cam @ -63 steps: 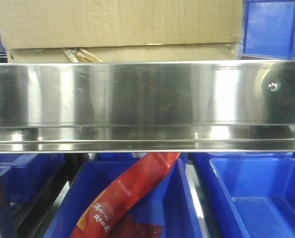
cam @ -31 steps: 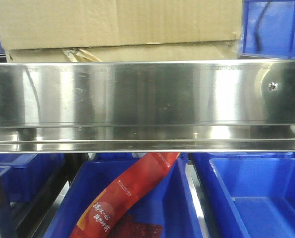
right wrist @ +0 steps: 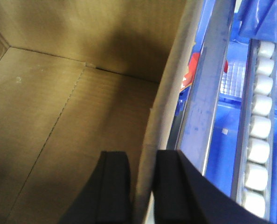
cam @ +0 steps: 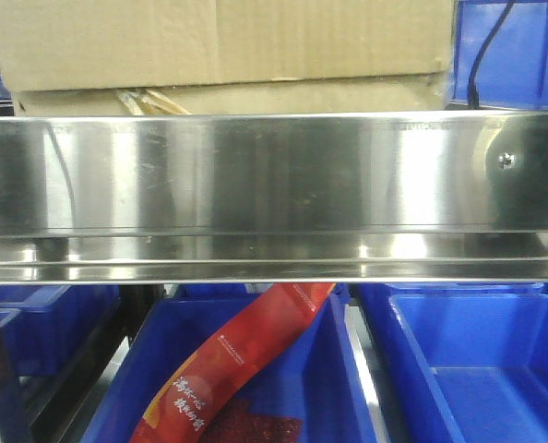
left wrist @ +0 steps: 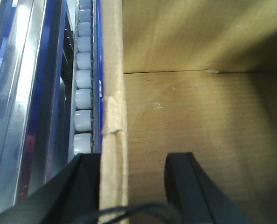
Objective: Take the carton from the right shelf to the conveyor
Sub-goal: 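Clamp both carton walls and lift the carton off the shelf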
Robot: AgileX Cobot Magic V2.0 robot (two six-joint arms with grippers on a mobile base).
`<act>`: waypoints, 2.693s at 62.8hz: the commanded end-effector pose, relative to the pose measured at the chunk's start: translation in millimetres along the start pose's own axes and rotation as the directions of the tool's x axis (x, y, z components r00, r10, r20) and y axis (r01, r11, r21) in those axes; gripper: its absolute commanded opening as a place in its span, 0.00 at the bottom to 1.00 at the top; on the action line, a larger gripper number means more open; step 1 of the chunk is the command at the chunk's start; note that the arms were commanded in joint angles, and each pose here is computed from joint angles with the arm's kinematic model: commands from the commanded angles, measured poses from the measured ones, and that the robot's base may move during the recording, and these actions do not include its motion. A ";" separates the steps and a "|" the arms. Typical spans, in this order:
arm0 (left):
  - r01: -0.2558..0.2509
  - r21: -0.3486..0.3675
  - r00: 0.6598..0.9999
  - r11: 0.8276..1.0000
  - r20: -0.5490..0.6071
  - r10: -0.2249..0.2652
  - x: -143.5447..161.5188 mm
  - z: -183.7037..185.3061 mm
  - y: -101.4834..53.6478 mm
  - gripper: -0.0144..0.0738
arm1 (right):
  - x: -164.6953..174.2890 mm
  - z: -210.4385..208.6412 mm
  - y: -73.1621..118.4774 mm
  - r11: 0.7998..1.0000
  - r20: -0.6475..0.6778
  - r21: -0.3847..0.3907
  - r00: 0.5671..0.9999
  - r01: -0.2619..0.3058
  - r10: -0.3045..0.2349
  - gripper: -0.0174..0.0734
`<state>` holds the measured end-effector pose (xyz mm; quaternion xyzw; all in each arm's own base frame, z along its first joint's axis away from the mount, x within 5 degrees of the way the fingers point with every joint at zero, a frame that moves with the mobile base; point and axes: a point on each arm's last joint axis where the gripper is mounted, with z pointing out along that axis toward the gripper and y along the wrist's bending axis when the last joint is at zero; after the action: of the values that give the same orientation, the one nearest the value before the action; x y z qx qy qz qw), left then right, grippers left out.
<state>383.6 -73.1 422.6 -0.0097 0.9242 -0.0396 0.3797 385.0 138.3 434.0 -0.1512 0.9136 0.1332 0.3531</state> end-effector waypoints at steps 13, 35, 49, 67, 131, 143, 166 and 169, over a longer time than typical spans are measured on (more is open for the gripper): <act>-0.012 0.026 0.993 1.000 0.121 0.009 0.2 -88.6 5.7 0.14 | -2.7 -96.1 9.8 0.999 0.192 0.020 0.980 0.039 -0.042 0.12; -0.042 0.069 0.983 0.997 0.182 0.029 23.8 -161.4 2.9 0.14 | 31.5 -166.2 30.2 0.997 0.259 -0.007 0.963 0.077 -0.072 0.12; -0.116 0.151 0.975 0.982 0.203 0.084 55.4 -196.4 -10.1 0.14 | 81.7 -178.8 41.8 0.993 0.177 -0.049 0.979 0.106 -0.096 0.12; -0.113 0.210 0.987 0.971 0.132 0.086 101.6 -204.7 -9.2 0.14 | 117.9 -186.6 47.2 0.988 0.188 -0.114 0.979 0.102 -0.080 0.12; -0.138 0.132 0.986 0.982 0.116 0.123 69.5 -161.4 -26.7 0.14 | 112.1 -176.4 48.1 0.990 0.187 -0.143 0.982 0.015 0.012 0.12; -0.136 0.137 0.984 0.981 0.133 0.118 64.6 -163.6 -28.0 0.14 | 109.8 -176.9 48.1 0.990 0.212 -0.142 0.977 0.016 0.014 0.12; -0.138 0.139 0.981 0.981 0.154 0.117 62.5 -163.0 -28.8 0.14 | 110.0 -176.9 48.1 0.990 0.210 -0.142 0.978 0.016 0.014 0.12; -0.139 0.137 0.981 0.981 0.155 0.117 62.4 -163.1 -28.6 0.14 | 110.0 -176.9 48.1 0.990 0.210 -0.142 0.978 0.016 0.014 0.12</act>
<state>222.4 -90.2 491.4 0.0676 0.9000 -0.0688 0.4251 186.3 96.4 483.4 -0.1613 0.8778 0.1768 0.4149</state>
